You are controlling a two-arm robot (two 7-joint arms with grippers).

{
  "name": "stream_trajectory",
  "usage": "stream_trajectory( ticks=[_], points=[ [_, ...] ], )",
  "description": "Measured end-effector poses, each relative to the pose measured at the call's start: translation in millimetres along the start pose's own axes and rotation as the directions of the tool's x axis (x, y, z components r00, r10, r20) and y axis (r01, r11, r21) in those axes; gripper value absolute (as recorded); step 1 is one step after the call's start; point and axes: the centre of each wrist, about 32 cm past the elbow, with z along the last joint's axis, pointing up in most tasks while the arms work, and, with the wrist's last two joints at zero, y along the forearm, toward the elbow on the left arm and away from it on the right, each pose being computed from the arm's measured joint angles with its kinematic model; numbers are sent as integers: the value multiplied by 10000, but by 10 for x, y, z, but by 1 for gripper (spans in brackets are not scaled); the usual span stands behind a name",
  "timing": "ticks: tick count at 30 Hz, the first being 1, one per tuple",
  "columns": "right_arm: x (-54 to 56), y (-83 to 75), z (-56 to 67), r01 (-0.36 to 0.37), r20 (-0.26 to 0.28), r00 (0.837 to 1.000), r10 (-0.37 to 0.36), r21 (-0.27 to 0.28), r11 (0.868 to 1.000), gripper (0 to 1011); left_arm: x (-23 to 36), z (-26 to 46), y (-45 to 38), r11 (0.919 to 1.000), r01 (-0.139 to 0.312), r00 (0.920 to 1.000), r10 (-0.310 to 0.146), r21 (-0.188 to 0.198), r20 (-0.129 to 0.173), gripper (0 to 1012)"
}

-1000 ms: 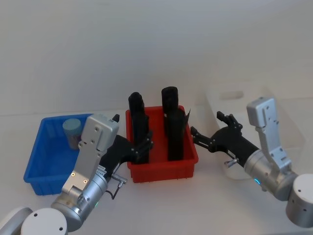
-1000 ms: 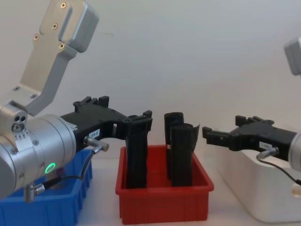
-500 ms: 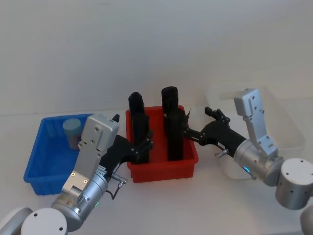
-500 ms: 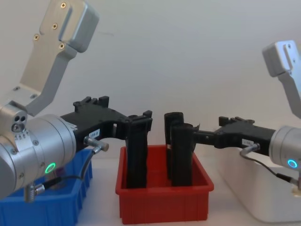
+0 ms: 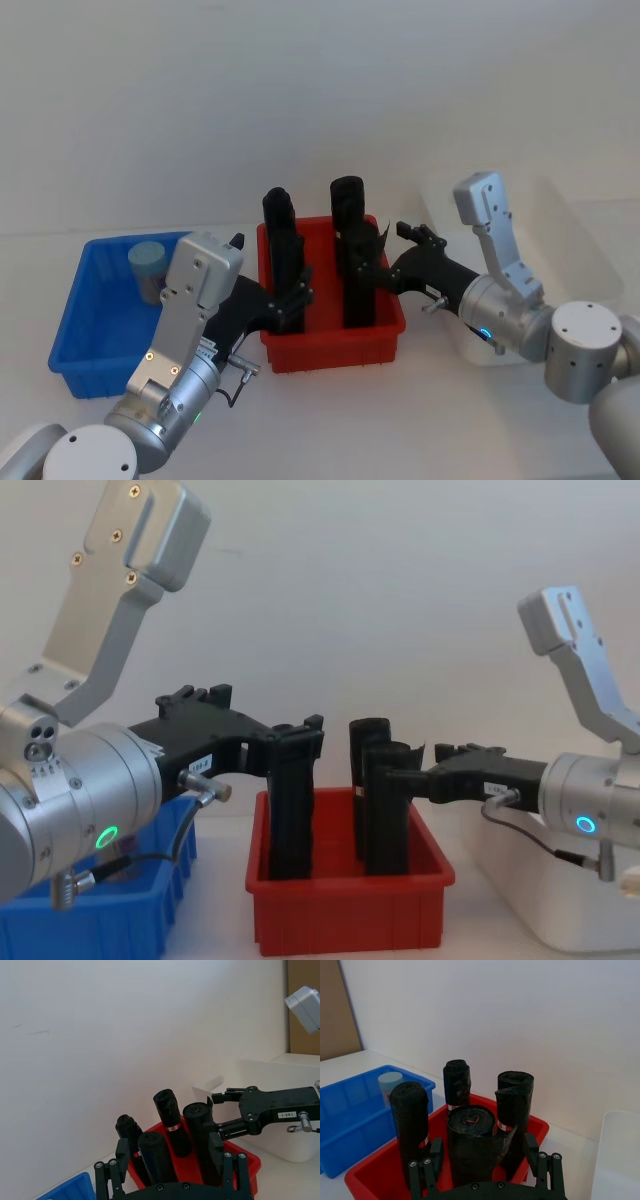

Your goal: Pick the cotton swabs from the blue box and place them into the white box.

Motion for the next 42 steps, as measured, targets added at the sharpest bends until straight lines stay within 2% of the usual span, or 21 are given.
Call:
stream_trajectory(
  ticks=[21,27,32,34,35,38,42],
  points=[
    [113,287,-28,-855,-218,9962,847,-404,9955,1001,0,0,0,10000,0,10000,0,0,0,1004],
    [138,349,-30,-1018,-207,9947,1009,-451,9938,893,0,0,0,10000,0,10000,0,0,0,1004],
    [155,388,-33,-1092,-190,9939,1084,-474,9929,734,0,0,0,10000,0,10000,0,0,0,1004],
    [160,396,-33,-1103,-170,9938,1096,-459,9928,707,0,0,0,10000,0,10000,0,0,0,1004],
    [163,405,-32,-1115,-170,9937,1108,-466,9927,636,0,0,0,10000,-1,10000,1,0,-1,1004],
    [172,413,-36,-1113,-155,9937,1107,-452,9928,566,0,0,0,10000,0,10000,0,0,0,1004],
    [184,418,-31,-1096,-136,9939,1091,-375,9933,533,0,0,0,10000,0,10000,0,0,0,1004]
  ],
)
